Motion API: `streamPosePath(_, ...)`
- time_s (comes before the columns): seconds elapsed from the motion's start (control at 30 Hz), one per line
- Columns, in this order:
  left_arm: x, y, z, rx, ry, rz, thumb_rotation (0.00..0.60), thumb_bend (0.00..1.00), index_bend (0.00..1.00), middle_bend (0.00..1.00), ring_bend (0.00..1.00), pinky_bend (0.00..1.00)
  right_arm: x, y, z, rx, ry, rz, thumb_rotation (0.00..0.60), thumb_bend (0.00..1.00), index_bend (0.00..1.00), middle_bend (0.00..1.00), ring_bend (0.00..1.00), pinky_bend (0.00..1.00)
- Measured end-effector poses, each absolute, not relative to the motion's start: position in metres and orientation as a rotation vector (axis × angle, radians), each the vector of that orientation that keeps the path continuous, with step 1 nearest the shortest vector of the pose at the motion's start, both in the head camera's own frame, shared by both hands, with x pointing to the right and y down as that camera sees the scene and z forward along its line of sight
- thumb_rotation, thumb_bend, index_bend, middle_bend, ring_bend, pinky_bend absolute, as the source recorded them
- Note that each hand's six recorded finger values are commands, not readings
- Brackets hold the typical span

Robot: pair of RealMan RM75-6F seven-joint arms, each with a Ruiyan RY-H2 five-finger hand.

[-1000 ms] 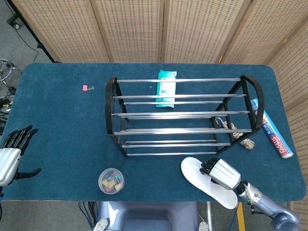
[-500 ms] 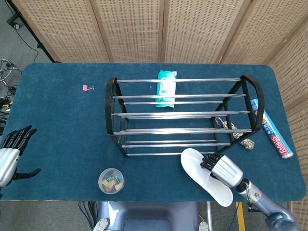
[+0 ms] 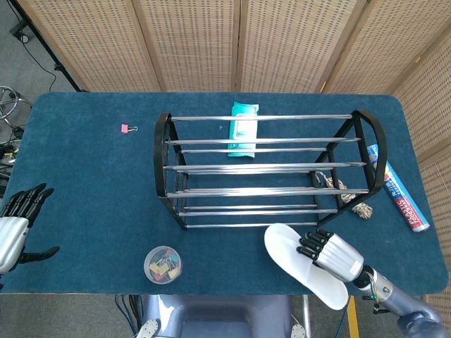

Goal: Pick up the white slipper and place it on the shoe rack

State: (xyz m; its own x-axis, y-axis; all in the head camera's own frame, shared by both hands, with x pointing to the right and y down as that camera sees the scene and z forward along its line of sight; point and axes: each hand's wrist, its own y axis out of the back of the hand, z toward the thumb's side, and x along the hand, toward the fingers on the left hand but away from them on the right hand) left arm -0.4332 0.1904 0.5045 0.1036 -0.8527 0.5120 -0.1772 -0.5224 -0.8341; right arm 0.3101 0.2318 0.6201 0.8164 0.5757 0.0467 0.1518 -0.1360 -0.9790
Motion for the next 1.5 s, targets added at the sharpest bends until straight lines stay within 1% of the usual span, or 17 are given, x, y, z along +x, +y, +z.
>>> streamPosePath(0.27, -0.43, 0.192, 0.506, -1.79, 0.994, -1.461, 0.6, 0.0, 0.0, 0.0, 0.0, 0.0, 0.312, 0.229, 0.591, -1.642, -0.64, 0.276, 0.6, 0.64, 0.64, 0.58, 0.55, 0.69)
streamPosePath(0.4, -0.43, 0.192, 0.506, -1.789, 0.995, -1.461, 0.6, 0.0, 0.0, 0.0, 0.0, 0.0, 0.313, 0.22, 0.577, -1.592, -0.699, 0.227, 0.6, 0.64, 0.64, 0.58, 0.55, 0.69)
streamPosePath(0.57, -0.431, 0.191, 0.506, -1.784, 0.998, -1.463, 0.6, 0.0, 0.0, 0.0, 0.0, 0.0, 0.315, 0.207, 0.566, -1.528, -0.724, 0.219, 0.6, 0.64, 0.64, 0.58, 0.55, 0.69)
streamPosePath(1.07, -0.434, 0.191, 0.501, -1.779, 1.014, -1.449, 0.6, 0.0, 0.0, 0.0, 0.0, 0.0, 0.307, 0.18, 0.565, -1.467, -0.792, 0.366, 0.6, 0.64, 0.65, 0.59, 0.55, 0.7)
streamPosePath(1.3, -0.432, 0.193, 0.501, -1.786, 1.001, -1.445, 0.6, 0.0, 0.0, 0.0, 0.0, 0.0, 0.3, 0.168, 0.569, -1.501, -0.792, 0.508, 0.6, 0.64, 0.66, 0.59, 0.55, 0.7)
streamPosePath(1.5, -0.432, 0.192, 0.501, -1.788, 1.002, -1.442, 0.6, 0.0, 0.0, 0.0, 0.0, 0.0, 0.291, 0.161, 0.566, -1.541, -0.81, 0.621, 0.6, 0.64, 0.67, 0.59, 0.55, 0.7)
